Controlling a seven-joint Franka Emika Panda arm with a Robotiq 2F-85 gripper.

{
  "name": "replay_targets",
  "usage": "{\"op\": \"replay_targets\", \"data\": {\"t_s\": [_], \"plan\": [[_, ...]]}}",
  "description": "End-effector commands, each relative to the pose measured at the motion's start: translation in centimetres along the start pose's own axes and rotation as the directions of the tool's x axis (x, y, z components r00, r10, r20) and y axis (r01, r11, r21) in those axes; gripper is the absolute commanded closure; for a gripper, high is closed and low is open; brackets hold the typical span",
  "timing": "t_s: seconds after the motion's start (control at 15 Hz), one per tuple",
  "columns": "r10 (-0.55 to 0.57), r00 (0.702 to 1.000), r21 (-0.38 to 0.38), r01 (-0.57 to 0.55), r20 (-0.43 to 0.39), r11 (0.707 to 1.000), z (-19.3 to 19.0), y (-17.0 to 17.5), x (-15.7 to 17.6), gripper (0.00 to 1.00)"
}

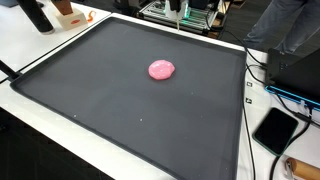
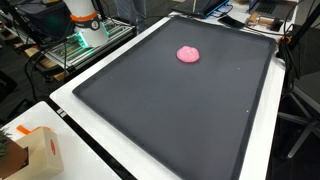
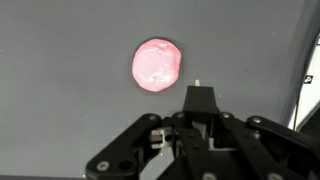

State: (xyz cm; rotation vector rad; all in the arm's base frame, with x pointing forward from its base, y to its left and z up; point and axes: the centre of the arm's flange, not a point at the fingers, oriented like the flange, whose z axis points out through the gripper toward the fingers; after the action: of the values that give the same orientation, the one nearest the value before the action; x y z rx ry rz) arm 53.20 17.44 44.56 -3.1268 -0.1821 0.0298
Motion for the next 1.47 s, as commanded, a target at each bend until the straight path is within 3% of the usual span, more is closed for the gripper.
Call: {"op": "replay_targets", "data": {"t_s": [0.0, 0.07, 0.13, 0.93, 1.0, 1.4], "plan": [[-0.051, 0.998, -0.053, 0.048, -0.049, 0.997, -1.9, -1.4, -3.1, 0.96], [-0.062, 0.996, -0.067, 0.058, -0.059, 0.996, -2.4, -1.8, -3.4, 0.96], [-0.048, 0.998, -0.033, 0.047, -0.041, 0.998, -2.1, -1.6, -1.4, 0.85], [-0.068, 0.996, -0.054, 0.065, -0.054, 0.996, -2.7, -2.0, -2.3, 0.85], [-0.052, 0.997, -0.06, 0.048, -0.065, 0.997, -2.2, -1.6, -2.0, 0.96], [-0.046, 0.989, -0.119, 0.029, -0.143, 0.992, 1.5, -0.9, -0.1, 0.96]]}}
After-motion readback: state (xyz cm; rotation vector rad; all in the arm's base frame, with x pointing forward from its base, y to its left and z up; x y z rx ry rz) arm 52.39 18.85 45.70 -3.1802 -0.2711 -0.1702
